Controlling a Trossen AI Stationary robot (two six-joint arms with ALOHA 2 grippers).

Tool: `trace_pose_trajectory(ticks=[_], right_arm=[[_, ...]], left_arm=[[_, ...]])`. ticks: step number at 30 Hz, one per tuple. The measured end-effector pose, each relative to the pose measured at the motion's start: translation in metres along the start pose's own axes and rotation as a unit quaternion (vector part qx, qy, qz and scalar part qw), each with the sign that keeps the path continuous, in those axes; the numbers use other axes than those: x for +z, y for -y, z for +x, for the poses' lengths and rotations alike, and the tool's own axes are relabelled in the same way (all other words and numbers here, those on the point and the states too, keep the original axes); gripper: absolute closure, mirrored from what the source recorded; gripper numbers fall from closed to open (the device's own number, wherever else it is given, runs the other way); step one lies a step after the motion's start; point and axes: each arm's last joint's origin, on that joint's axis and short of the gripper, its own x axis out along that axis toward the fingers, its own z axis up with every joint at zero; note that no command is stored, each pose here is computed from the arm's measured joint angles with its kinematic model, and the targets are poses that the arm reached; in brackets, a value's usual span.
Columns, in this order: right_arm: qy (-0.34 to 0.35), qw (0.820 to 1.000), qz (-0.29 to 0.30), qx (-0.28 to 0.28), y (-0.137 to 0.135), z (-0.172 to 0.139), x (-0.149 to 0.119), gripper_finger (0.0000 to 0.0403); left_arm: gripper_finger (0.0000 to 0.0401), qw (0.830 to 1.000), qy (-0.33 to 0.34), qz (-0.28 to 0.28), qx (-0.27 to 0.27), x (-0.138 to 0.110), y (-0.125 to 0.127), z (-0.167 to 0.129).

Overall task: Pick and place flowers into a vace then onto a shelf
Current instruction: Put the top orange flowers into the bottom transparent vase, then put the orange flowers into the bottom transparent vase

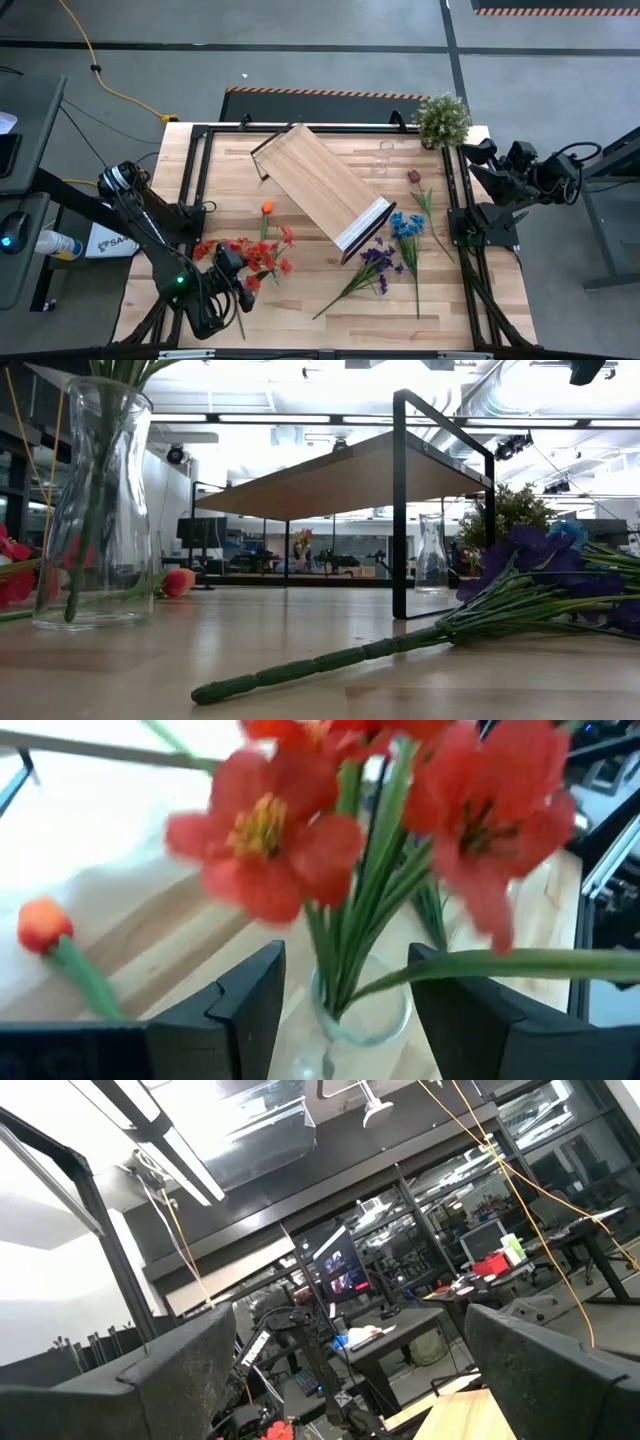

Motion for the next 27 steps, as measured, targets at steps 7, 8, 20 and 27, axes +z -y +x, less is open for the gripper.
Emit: trace_pose_trajectory(ticks=[7,8,20,27], right_arm=[[0.0,1.0,0.0,0.0,0.0,0.0,0.0,0.0022],[0.0,1.0,0.0,0.0,0.0,0.0,0.0,0.0022],[0.0,1.0,-0.004,0.001,0.0,0.0,0.0,0.0022],[-0.004,1.0,-0.004,0.013,-0.001,0.0,0.0,0.0022]], left_arm=[[0.0155,0.999,-0.043,-0.011,0.009,0.002,0.0,-0.007],[0.0155,0.999,-0.047,-0.014,0.01,0.004,0.0,-0.008],[0.0155,0.988,-0.147,-0.04,0.024,0.016,0.006,-0.025],[0.0155,0.95,-0.281,-0.128,0.054,0.01,0.009,-0.03]])
